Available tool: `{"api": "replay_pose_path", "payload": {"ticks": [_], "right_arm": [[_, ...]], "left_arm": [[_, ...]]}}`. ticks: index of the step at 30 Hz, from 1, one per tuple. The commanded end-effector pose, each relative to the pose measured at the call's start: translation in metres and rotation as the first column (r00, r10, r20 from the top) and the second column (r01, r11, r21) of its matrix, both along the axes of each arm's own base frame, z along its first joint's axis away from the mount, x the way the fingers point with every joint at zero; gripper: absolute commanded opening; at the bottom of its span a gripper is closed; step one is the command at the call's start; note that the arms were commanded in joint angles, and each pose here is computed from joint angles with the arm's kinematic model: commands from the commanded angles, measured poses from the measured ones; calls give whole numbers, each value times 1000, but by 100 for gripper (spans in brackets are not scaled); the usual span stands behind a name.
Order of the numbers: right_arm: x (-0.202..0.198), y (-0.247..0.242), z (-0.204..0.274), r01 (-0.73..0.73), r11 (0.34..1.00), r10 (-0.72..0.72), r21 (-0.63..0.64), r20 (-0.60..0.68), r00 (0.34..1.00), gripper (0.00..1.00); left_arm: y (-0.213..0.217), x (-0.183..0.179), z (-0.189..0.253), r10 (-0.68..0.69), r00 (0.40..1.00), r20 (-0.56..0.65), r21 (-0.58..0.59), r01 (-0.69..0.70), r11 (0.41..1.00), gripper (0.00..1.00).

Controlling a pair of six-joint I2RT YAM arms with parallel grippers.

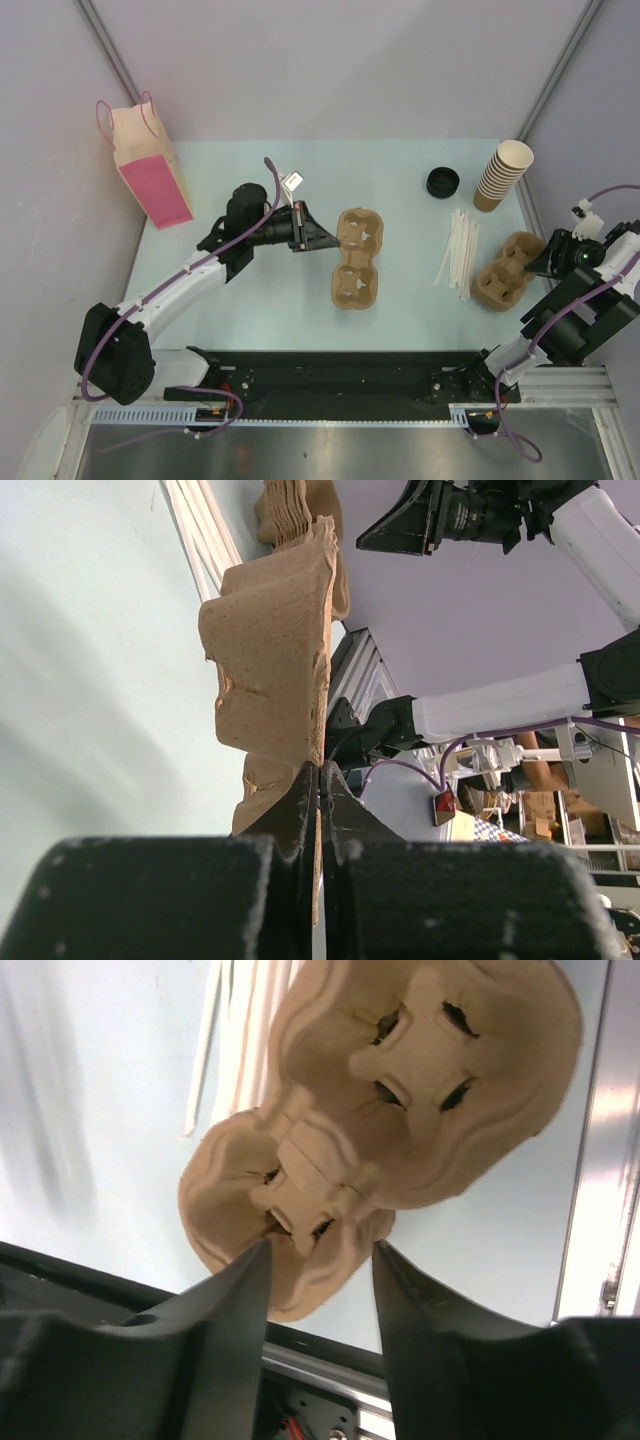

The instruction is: Pack the takeout coffee

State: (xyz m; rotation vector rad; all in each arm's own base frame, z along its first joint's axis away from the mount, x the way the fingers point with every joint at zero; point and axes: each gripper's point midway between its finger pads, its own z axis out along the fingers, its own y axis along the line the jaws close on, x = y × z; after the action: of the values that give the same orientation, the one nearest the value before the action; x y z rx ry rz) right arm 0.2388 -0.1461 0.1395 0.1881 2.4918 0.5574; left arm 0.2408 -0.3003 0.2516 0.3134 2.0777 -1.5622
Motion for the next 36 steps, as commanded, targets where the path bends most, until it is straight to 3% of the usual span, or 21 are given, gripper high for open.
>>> {"api": "replay_pose_path", "payload": {"ticks": [1,8,12,18,21,22,24,25,30,36], "right_arm": [[2,-9,11,26,998,-26,-52,11,1000,55],[0,-6,47,50,988,-36,-145,95,995,77],[3,25,94,-20,981,61,-192,209,976,78],[14,124,163,-187,970,234,-156,380,895,77],[19,190,191,-322,936,351,-142,463,814,77],[24,218,201,-397,900,431,-180,501,751,77],[24,245,211,-450,874,475,-185,524,707,76],[19,272,213,-520,828,543,-210,531,650,75],[24,315,219,-643,748,608,-164,556,566,69],[16,358,217,-749,600,748,-280,528,402,65]], "left_arm": [[0,4,22,-10,998,69,-31,12,999,0],[2,2,26,-13,997,79,-36,16,999,0],[5,-1,33,-15,993,120,-36,20,999,0],[8,-9,40,-39,986,160,-43,47,998,0],[10,-14,38,-59,981,185,-31,65,997,0],[11,-17,35,-74,980,182,-24,80,996,0],[12,-23,34,-97,976,194,-22,104,994,0],[12,-29,35,-119,972,204,-34,129,991,0],[11,-40,34,-158,969,192,-74,175,982,0],[11,-48,29,-200,963,183,-89,219,972,0]]}}
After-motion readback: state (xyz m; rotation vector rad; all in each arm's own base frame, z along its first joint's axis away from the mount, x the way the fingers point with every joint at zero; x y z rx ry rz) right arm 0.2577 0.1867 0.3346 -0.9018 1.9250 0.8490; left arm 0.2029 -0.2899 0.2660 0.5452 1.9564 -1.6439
